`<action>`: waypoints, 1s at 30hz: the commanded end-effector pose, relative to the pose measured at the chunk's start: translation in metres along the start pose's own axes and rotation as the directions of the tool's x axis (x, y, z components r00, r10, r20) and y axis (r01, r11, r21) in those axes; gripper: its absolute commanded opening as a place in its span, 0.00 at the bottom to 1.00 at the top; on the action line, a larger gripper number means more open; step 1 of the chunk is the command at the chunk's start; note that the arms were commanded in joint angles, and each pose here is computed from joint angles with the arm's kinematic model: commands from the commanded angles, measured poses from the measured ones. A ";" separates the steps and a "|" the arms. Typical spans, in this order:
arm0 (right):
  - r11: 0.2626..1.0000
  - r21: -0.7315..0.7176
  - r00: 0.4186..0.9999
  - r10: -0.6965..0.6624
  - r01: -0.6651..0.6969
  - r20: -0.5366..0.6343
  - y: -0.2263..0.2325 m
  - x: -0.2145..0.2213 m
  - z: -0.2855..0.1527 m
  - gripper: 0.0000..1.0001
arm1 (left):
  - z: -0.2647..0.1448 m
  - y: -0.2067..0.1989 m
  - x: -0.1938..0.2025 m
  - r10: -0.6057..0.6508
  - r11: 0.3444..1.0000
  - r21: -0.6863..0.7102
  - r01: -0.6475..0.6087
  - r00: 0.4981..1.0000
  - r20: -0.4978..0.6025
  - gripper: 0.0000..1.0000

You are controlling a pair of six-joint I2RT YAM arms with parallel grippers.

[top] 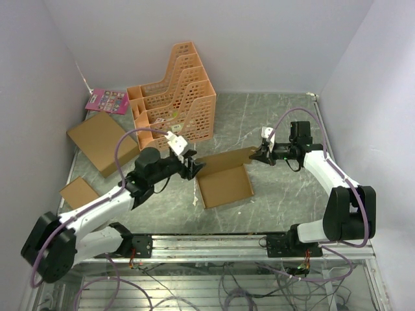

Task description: Fold the paper box

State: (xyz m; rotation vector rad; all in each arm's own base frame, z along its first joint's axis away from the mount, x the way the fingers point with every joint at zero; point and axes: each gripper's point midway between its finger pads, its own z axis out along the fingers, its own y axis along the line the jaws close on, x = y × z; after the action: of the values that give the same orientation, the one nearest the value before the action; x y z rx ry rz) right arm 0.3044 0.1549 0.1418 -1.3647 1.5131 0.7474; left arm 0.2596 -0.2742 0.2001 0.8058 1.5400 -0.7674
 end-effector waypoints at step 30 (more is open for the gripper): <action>0.997 -0.038 0.997 0.074 -0.075 -0.015 0.003 0.002 0.002 0.00 | -0.072 -0.009 0.020 -0.398 0.899 -0.126 0.420 0.902 0.167 0.81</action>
State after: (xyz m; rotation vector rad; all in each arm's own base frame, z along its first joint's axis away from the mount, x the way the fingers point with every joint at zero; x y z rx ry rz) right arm 0.2991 0.1534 0.1317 -1.3542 1.5855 0.7976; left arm 0.2127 -0.2064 0.1678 0.2223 1.7244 -0.9236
